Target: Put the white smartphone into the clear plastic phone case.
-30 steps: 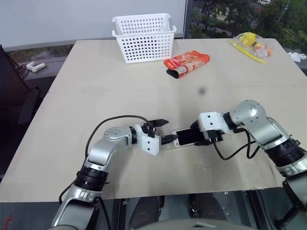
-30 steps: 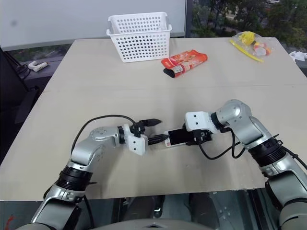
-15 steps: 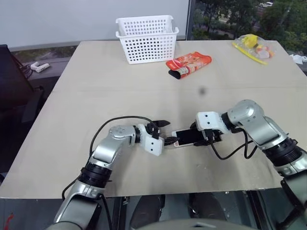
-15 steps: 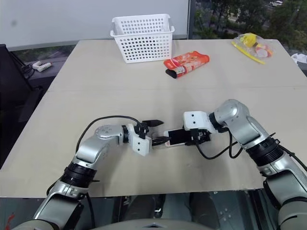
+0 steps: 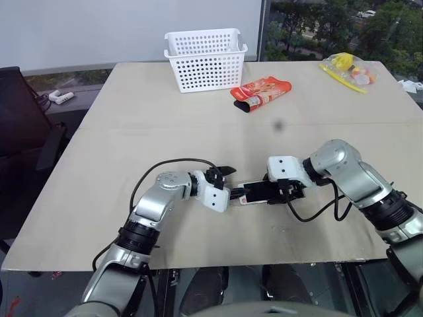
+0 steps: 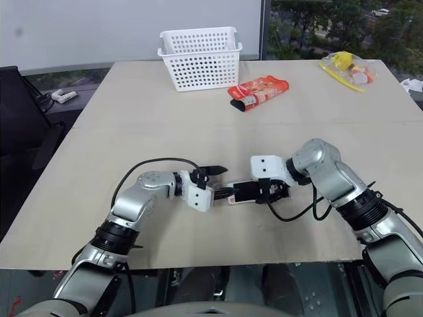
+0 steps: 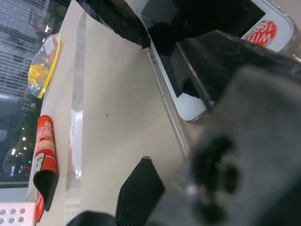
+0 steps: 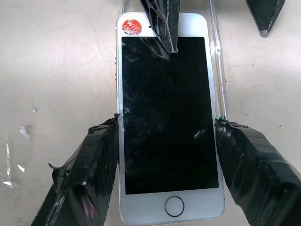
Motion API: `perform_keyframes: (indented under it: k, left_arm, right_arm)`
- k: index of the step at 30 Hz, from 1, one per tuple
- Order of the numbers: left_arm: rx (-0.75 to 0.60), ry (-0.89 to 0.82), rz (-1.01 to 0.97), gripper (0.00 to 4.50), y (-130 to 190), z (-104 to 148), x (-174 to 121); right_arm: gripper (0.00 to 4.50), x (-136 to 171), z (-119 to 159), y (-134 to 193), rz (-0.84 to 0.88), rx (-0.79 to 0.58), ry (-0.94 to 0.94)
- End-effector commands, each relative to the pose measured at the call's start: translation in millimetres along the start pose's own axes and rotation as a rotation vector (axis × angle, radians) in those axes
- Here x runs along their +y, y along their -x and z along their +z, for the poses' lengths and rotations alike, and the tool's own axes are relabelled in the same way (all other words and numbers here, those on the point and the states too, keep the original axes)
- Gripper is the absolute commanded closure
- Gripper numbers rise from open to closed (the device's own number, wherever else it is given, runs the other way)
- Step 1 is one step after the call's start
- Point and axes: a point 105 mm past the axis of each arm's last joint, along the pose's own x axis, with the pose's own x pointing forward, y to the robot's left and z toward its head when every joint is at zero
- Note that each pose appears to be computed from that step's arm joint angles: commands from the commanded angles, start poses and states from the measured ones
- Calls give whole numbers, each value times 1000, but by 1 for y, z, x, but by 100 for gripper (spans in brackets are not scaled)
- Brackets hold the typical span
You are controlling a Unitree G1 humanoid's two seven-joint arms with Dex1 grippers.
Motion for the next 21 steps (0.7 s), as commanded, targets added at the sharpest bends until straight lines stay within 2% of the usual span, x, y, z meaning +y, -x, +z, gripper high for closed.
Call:
perform_keyframes:
  k: [1, 10, 20, 21]
  left_arm:
    - [148, 96, 54, 0, -3, -42, 5]
    - [139, 102, 40, 0, -7, -42, 1]
    - [160, 108, 47, 0, -9, -48, 1]
    - [164, 112, 54, 26, -10, -49, 2]
  right_arm:
    - [175, -7, -6, 3, -33, 69, -13]
    - [175, -20, -14, -3, -78, 121, -109]
    - [175, -18, -5, -10, -72, 107, -60]
    - [175, -19, -2, -11, -86, 102, -31]
